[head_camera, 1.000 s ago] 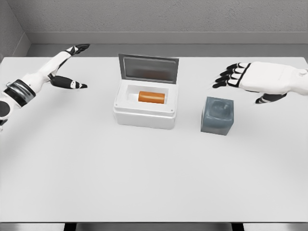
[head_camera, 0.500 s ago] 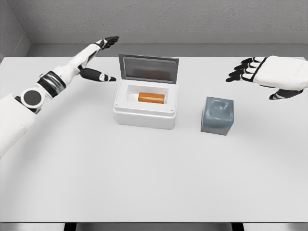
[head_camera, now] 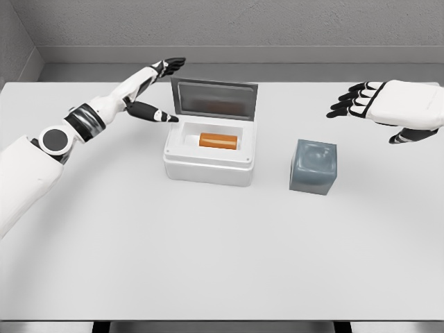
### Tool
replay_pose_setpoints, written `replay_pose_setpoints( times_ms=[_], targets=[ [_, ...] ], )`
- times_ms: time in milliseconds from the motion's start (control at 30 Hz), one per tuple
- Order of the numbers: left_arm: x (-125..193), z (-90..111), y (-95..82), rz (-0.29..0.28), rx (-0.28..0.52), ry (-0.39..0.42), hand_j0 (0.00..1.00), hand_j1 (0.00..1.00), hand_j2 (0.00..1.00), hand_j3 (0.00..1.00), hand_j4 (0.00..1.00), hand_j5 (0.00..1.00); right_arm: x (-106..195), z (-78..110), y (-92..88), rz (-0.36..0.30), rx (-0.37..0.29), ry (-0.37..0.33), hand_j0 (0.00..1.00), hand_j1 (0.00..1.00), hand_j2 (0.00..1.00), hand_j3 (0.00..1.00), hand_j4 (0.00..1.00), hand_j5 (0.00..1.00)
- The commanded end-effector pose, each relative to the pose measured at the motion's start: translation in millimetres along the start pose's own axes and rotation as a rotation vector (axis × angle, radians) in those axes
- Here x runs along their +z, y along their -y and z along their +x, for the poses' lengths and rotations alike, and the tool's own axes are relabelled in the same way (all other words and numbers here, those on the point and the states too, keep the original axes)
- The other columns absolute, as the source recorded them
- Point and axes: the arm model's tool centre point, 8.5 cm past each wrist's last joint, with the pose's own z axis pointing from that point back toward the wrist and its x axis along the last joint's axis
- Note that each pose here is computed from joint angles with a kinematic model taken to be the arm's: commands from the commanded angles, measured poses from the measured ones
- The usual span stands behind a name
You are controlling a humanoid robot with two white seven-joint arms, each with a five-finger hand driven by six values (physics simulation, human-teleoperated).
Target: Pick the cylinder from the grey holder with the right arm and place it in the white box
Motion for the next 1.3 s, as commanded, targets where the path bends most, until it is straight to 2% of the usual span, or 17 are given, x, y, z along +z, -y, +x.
replay_pose_setpoints(
  times_ms=[0, 333, 500, 600, 800, 933, 1067, 1167, 1233, 1267],
  targets=[
    [-0.5, 1.1, 0.2, -0.003, 0.006, 0.005, 1.00, 1.00, 1.00, 1.00, 1.00, 1.00, 0.5, -0.2, 0.5, -0.003, -0.005, 0.000, 1.00, 1.00, 1.00, 1.00, 1.00, 1.00],
    [5.7, -3.1, 2.0, -0.012, 0.005, -0.007, 1.00, 1.00, 1.00, 1.00, 1.00, 1.00, -0.2, 0.3, -1.9, 0.002, -0.007, 0.000, 1.00, 1.00, 1.00, 1.00, 1.00, 1.00],
    [10.4, 4.7, 9.2, -0.042, 0.004, 0.028, 1.00, 1.00, 1.00, 1.00, 1.00, 1.00, -0.5, 0.5, -2.3, 0.003, -0.008, 0.001, 1.00, 1.00, 1.00, 1.00, 1.00, 1.00],
    [14.4, 3.6, 5.1, -0.039, -0.003, 0.022, 1.00, 1.00, 1.00, 1.00, 1.00, 1.00, -0.3, 0.4, -2.5, 0.003, -0.008, 0.001, 1.00, 1.00, 1.00, 1.00, 1.00, 1.00],
    [20.9, 27.2, 1.2, -0.067, -0.024, 0.093, 1.00, 1.00, 1.00, 1.00, 1.00, 1.00, -0.5, 0.8, -2.2, 0.003, -0.007, 0.002, 1.00, 1.00, 1.00, 1.00, 1.00, 1.00],
    [31.9, 50.3, 3.9, -0.105, 0.014, 0.160, 1.00, 1.00, 1.00, 1.00, 1.00, 1.00, -0.5, 0.8, -2.2, 0.003, -0.007, 0.002, 1.00, 1.00, 1.00, 1.00, 1.00, 1.00],
    [33.9, 59.5, 6.6, -0.124, 0.019, 0.184, 1.00, 1.00, 1.00, 1.00, 1.00, 1.00, 0.3, 0.5, -2.9, 0.006, -0.008, 0.000, 1.00, 1.00, 1.00, 1.00, 1.00, 1.00],
    [46.4, 69.2, 1.2, -0.132, 0.023, 0.202, 1.00, 1.00, 1.00, 1.00, 1.00, 1.00, 0.2, 0.6, -3.6, 0.007, -0.008, 0.000, 1.00, 1.00, 1.00, 1.00, 1.00, 1.00],
    [47.4, 69.8, 3.2, -0.136, 0.027, 0.205, 1.00, 1.00, 1.00, 1.00, 1.00, 1.00, -0.1, 0.9, -4.8, 0.009, -0.010, 0.001, 1.00, 1.00, 1.00, 1.00, 1.00, 1.00],
    [55.1, 66.5, -3.5, -0.129, 0.015, 0.186, 1.00, 1.00, 1.00, 1.00, 1.00, 1.00, -0.2, 1.1, -5.4, 0.010, -0.011, 0.001, 1.00, 1.00, 1.00, 1.00, 1.00, 1.00]
  ],
)
